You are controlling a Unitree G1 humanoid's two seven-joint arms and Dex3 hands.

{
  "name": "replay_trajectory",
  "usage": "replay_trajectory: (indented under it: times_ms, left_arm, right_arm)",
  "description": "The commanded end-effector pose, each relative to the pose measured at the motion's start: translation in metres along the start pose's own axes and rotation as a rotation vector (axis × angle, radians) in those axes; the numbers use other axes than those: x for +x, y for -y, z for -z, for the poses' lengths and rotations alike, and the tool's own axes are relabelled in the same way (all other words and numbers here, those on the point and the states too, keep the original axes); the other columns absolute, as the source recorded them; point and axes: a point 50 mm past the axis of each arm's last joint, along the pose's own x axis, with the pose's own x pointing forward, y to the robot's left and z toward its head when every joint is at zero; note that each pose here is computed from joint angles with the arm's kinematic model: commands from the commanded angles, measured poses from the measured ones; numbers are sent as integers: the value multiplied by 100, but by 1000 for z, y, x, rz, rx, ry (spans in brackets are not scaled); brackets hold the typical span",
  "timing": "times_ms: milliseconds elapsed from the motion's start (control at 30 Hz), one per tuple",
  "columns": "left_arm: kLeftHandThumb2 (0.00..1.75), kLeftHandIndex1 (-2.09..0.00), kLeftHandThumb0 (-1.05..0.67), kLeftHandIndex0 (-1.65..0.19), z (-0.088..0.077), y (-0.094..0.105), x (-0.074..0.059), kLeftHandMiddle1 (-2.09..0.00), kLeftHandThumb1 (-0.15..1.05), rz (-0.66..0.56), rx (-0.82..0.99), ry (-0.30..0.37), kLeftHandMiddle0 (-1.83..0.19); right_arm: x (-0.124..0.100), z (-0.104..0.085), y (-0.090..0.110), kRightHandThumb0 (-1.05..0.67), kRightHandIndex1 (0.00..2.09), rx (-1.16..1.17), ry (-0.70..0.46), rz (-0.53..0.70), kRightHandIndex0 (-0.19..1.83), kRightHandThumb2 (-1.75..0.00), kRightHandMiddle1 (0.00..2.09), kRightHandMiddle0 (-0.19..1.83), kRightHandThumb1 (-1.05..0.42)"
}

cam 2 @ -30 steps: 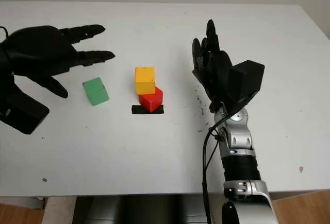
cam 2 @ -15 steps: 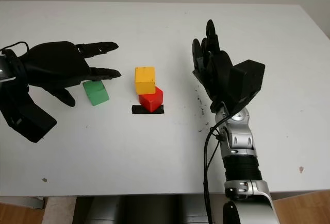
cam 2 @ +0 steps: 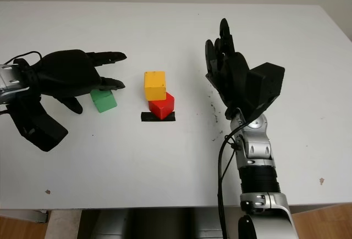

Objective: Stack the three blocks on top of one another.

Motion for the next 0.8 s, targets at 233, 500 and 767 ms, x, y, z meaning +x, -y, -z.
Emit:
replay_trajectory:
  times_ms: [233,500,767]
  left_arm:
    - [6,-17,-47,-63,3,2,5,-9,88,-39,41,-16,-7]
    - [6,-19,-52,-69,2,8,8,-7,92,-43,40,-5,-12]
    - [5,-110,-49,-47,-1,13,8,-7,94,-64,-88,0,-20]
  right_arm:
    - [-2,-3,4,-77,0,-19,14,4,-19,-55,0,-19,-105]
    - [-2,-3,4,-78,0,-16,13,3,-19,-56,0,-19,-105]
    - [-2,-3,4,-78,0,-13,15,5,-19,-55,0,-19,-105]
